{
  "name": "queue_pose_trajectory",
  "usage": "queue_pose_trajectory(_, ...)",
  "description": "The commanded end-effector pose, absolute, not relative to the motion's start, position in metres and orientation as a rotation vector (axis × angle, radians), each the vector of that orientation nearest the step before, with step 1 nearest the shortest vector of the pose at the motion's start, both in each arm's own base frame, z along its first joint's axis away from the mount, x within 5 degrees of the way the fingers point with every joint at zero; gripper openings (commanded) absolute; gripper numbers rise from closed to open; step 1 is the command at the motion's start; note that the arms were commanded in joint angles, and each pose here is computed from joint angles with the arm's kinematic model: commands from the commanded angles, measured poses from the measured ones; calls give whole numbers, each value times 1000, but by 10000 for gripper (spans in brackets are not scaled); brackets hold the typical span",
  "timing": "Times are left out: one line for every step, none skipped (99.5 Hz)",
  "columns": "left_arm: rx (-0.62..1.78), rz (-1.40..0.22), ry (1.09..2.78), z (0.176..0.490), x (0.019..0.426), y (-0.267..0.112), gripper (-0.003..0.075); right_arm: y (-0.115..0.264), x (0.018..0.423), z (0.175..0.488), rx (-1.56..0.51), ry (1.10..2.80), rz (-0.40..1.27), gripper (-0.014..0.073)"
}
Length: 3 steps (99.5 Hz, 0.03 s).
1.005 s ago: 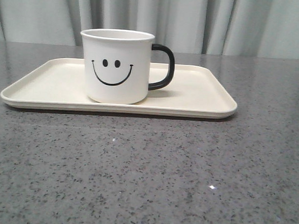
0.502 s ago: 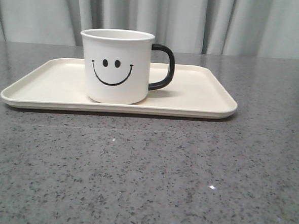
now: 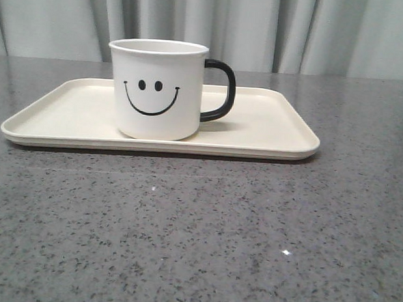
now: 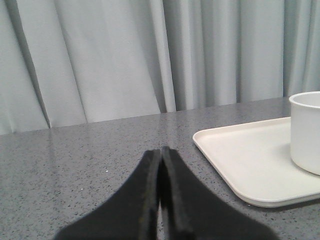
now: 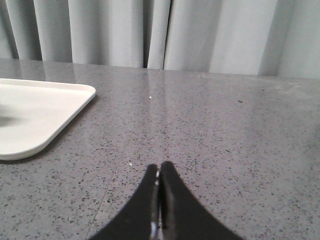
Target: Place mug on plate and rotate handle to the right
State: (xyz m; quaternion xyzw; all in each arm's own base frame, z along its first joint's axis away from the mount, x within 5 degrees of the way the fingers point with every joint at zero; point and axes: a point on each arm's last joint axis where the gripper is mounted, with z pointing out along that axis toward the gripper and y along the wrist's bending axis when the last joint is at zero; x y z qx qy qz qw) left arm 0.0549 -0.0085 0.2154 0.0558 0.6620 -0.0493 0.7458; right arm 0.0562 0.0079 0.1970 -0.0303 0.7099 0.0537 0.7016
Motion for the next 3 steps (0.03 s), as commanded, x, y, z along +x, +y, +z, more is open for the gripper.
queue_pose_trajectory(116, -130, 1356, 221, 51, -9, -20, 5, 55, 205, -36, 1486, 101, -120)
queue_pose_trajectory(116, -130, 1356, 221, 51, -9, -20, 5, 55, 205, -36, 1486, 101, -120)
queue_pose_trajectory(116, -130, 1356, 221, 51, -9, -20, 5, 55, 205, -36, 1486, 101, -120)
